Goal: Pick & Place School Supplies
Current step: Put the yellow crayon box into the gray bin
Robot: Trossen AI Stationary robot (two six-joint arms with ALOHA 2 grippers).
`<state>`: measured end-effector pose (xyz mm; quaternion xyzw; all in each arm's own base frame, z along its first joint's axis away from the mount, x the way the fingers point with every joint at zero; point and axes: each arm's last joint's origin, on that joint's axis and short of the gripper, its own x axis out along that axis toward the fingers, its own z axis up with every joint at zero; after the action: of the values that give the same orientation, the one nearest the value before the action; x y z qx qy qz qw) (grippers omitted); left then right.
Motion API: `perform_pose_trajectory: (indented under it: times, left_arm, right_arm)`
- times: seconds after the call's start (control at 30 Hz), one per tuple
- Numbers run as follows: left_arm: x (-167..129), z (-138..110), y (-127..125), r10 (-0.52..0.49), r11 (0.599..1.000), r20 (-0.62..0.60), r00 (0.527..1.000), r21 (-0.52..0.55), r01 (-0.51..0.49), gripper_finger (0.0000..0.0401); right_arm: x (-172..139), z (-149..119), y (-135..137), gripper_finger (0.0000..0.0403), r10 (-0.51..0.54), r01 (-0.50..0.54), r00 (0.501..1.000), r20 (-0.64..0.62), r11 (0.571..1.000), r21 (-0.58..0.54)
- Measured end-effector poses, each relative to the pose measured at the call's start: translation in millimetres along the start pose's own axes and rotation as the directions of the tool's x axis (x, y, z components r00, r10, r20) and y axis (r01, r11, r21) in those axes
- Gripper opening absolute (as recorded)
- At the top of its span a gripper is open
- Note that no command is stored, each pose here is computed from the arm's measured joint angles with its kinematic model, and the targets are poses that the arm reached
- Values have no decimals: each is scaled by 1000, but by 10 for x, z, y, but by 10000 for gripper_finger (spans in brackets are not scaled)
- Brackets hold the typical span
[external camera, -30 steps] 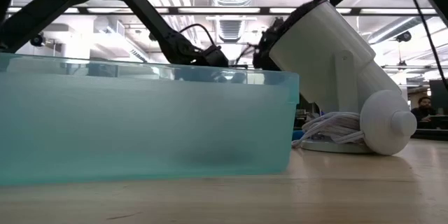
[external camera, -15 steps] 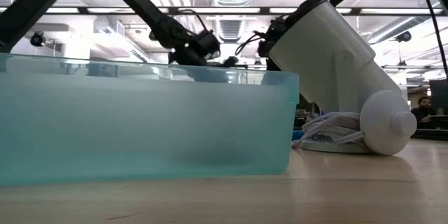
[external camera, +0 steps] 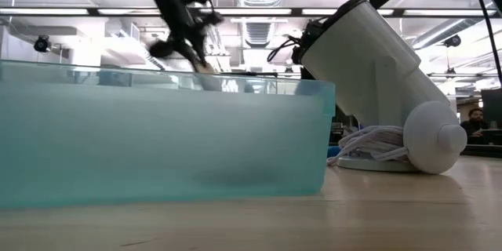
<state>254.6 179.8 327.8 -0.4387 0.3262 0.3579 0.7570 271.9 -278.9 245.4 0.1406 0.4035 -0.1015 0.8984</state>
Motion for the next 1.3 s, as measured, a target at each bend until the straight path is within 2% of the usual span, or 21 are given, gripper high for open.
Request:
perform_pose_trajectory:
  times: [0.17,0.3,0.43,0.53,0.7,0.87,0.97,1.07,1.2,1.3]
  left_arm:
    - [-538,-344,92,144,985,-40,989,-92,-148,40]
    - [-851,-601,188,273,943,-60,960,-182,-280,40]
    - [-1053,-782,271,358,899,-76,931,-240,-366,40]
    - [-1094,-871,343,398,877,-79,914,-258,-404,40]
    - [-952,-1016,498,450,850,-122,885,-245,-466,39]
    - [-663,-1262,744,520,798,-233,822,-211,-565,39]
    - [-483,-1404,877,520,788,-287,805,-204,-581,39]
    - [-311,-1491,964,494,803,-279,823,-216,-555,40]
    - [-128,-1514,990,415,860,-210,885,-227,-457,45]
    - [-49,-1512,996,377,886,-170,910,-219,-408,45]
  right_arm:
    - [2,37,-9,57,-8,8,999,36,1000,-18]
    - [1,66,-17,57,-15,17,998,63,999,-31]
    - [1,84,-23,57,-20,23,997,81,999,-40]
    - [0,92,-25,57,-22,26,996,89,999,-44]
    - [4,92,-27,57,-22,26,996,89,999,-40]
    - [4,92,-24,57,-17,20,996,90,999,-41]
    - [3,95,-15,57,19,-14,995,100,999,-45]
    - [4,96,-13,57,23,-18,995,101,999,-47]
    - [5,96,-13,57,26,-21,994,102,999,-48]
    - [5,95,-14,57,26,-21,994,102,999,-48]
